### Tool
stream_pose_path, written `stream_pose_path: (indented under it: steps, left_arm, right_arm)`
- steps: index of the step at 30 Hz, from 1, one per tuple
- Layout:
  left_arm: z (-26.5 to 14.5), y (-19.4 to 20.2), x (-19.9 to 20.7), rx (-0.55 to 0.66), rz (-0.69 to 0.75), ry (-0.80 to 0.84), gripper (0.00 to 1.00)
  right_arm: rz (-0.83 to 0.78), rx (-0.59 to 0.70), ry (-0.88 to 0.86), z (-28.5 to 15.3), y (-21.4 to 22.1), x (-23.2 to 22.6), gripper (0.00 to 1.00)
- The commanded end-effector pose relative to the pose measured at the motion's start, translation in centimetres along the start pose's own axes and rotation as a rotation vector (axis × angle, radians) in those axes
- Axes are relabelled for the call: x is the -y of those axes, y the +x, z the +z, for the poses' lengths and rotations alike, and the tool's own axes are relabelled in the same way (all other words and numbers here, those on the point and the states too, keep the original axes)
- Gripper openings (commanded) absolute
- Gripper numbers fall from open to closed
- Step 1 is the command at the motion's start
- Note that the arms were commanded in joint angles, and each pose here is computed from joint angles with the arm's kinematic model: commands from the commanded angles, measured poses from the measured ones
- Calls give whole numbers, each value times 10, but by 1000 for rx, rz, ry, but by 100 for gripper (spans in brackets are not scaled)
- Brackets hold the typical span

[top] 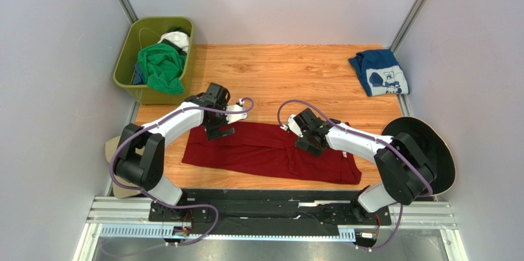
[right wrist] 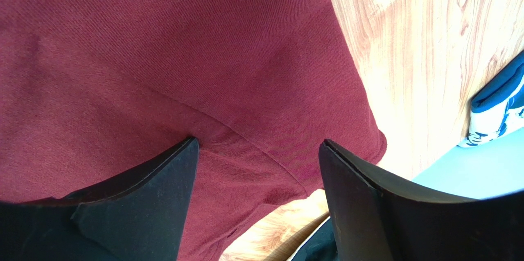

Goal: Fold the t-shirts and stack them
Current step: Fold the tshirt

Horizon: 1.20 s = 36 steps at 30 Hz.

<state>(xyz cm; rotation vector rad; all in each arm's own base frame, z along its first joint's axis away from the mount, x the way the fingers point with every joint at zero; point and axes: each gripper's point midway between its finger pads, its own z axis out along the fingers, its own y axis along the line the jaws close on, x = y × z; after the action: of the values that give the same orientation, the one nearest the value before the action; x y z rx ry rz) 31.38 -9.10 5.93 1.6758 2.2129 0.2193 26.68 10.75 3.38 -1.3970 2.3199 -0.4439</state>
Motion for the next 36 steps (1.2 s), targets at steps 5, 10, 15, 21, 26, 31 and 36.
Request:
stream_pose_path:
  steps: [5, 10, 15, 21, 26, 31, 36]
  left_arm:
    - [29, 10, 8, -62, 63, 32, 99]
    - [37, 23, 16, -96, 99, 26, 99]
    - [41, 26, 18, -126, 133, 25, 99]
    - [51, 9, 2, -120, 137, 35, 99]
    - [57, -9, -18, -100, 167, 11, 99]
    - [59, -19, -27, -129, 269, -11, 99]
    - [60, -39, -18, -136, 427, -11, 99]
  right_arm:
    - [-16, -5, 29, 14, 0, 4, 77]
    - [-29, -25, 45, 32, -6, 16, 77]
    - [24, -40, 49, 53, -19, 45, 77]
    - [33, -53, 61, 80, -46, 84, 77]
    - [67, -62, 45, 109, -64, 110, 77]
    - [95, -17, 62, 125, -97, 145, 77]
    - [108, 1, 71, 142, -114, 167, 77]
